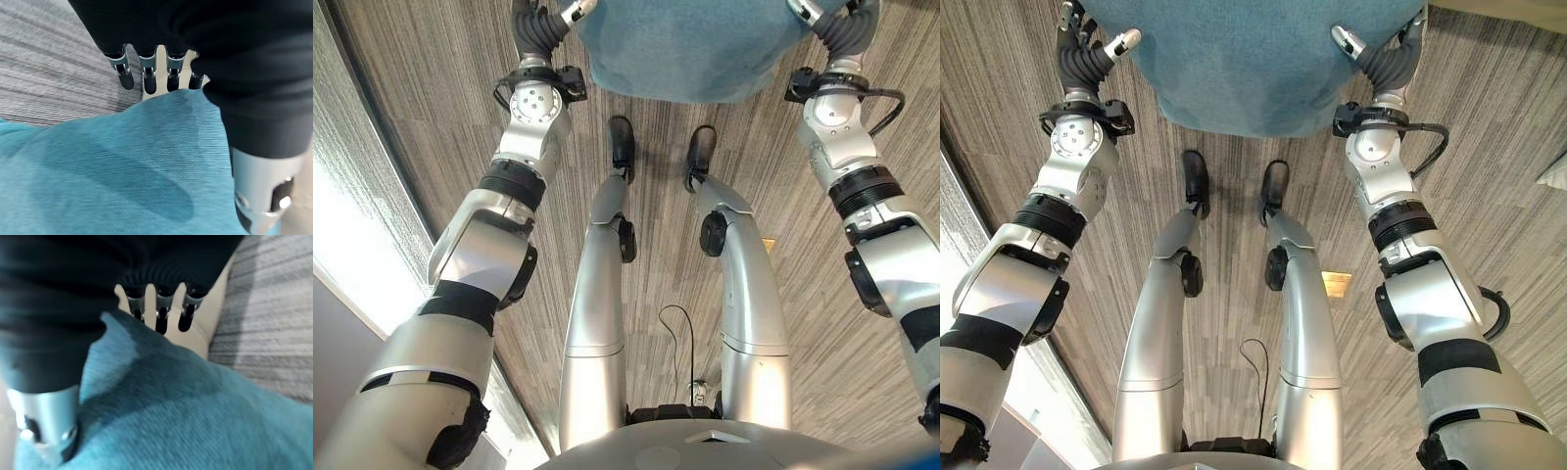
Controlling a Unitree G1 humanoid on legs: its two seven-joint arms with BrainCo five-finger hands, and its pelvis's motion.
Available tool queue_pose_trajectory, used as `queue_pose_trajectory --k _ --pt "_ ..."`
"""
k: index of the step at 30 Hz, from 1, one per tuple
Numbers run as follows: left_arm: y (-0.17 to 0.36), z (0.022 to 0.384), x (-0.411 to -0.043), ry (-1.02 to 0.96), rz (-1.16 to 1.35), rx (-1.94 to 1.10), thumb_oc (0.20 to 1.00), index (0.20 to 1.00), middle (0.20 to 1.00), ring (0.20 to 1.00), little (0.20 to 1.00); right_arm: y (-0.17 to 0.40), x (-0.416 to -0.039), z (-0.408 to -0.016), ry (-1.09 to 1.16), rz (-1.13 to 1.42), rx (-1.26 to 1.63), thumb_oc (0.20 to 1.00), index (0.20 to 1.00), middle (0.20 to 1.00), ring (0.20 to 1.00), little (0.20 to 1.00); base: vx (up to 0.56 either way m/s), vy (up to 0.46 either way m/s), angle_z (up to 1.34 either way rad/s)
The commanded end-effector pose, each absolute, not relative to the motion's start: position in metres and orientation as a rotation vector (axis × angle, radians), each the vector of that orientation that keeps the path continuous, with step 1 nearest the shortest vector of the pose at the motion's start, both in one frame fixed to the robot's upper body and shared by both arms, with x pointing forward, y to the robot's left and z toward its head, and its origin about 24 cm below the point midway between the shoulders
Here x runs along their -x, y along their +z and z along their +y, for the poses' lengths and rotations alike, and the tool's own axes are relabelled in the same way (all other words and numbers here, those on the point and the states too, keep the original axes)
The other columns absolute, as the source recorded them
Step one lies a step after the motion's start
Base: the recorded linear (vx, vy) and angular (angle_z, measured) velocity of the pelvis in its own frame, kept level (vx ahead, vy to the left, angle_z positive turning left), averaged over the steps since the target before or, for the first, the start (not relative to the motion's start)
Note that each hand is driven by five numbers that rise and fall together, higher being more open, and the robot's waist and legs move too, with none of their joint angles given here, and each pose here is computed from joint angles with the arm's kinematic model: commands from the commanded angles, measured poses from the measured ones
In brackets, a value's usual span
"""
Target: Pick up all the scattered cushions and arrange them neatly on the sofa.
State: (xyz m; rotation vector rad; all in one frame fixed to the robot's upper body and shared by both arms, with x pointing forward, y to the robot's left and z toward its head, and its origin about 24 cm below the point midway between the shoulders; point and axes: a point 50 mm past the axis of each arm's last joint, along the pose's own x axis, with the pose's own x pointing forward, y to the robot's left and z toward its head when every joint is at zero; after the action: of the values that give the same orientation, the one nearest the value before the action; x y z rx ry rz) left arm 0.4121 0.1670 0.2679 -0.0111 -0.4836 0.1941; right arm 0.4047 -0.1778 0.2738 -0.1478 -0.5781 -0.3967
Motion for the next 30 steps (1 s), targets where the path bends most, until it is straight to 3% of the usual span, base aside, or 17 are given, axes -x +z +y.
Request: queue_pose_trajectory --k 1,10,11,12,19,30 --pt "0.234 0.162 -0.413 0.171 -0.403 0.022 1.0 1.0 1.0 1.0 1.0 0.24 -0.406 -0.155 -0.296 -0.515 0.161 1.0 1.0 1.0 1.0 1.0 0.03 -0.03 -0.01" --pt "0.263 0.105 -0.418 0.064 -0.432 -0.135 1.0 1.0 1.0 1.0 1.0 0.258 -0.403 -0.078 -0.109 -0.574 0.233 1.0 1.0 1.0 1.0 1.0 0.0 -0.01 0.0" --pt "0.272 0.091 -0.415 0.037 -0.464 -0.114 0.354 0.354 0.354 0.354 0.354 0.263 -0.399 -0.064 -0.085 -0.592 0.175 0.2 0.2 0.2 0.2 0.2 0.0 0.0 0.0" --pt "0.275 0.087 -0.414 0.028 -0.472 -0.095 0.2 0.2 0.2 0.2 0.2 0.266 -0.398 -0.061 -0.078 -0.598 0.158 0.2 0.2 0.2 0.2 0.2 -0.01 0.015 -0.03" --pt "0.285 0.081 -0.397 -0.035 -0.581 0.121 0.2 0.2 0.2 0.2 0.2 0.278 -0.387 -0.066 -0.111 -0.693 0.098 0.2 0.2 0.2 0.2 0.2 -0.02 0.05 -0.09" --pt "0.19 0.084 -0.357 -0.15 -0.544 0.09 0.2 0.2 0.2 0.2 0.2 0.196 -0.354 -0.103 -0.06 -0.656 0.145 0.2 0.2 0.2 0.2 0.2 -0.03 -0.027 0.02"
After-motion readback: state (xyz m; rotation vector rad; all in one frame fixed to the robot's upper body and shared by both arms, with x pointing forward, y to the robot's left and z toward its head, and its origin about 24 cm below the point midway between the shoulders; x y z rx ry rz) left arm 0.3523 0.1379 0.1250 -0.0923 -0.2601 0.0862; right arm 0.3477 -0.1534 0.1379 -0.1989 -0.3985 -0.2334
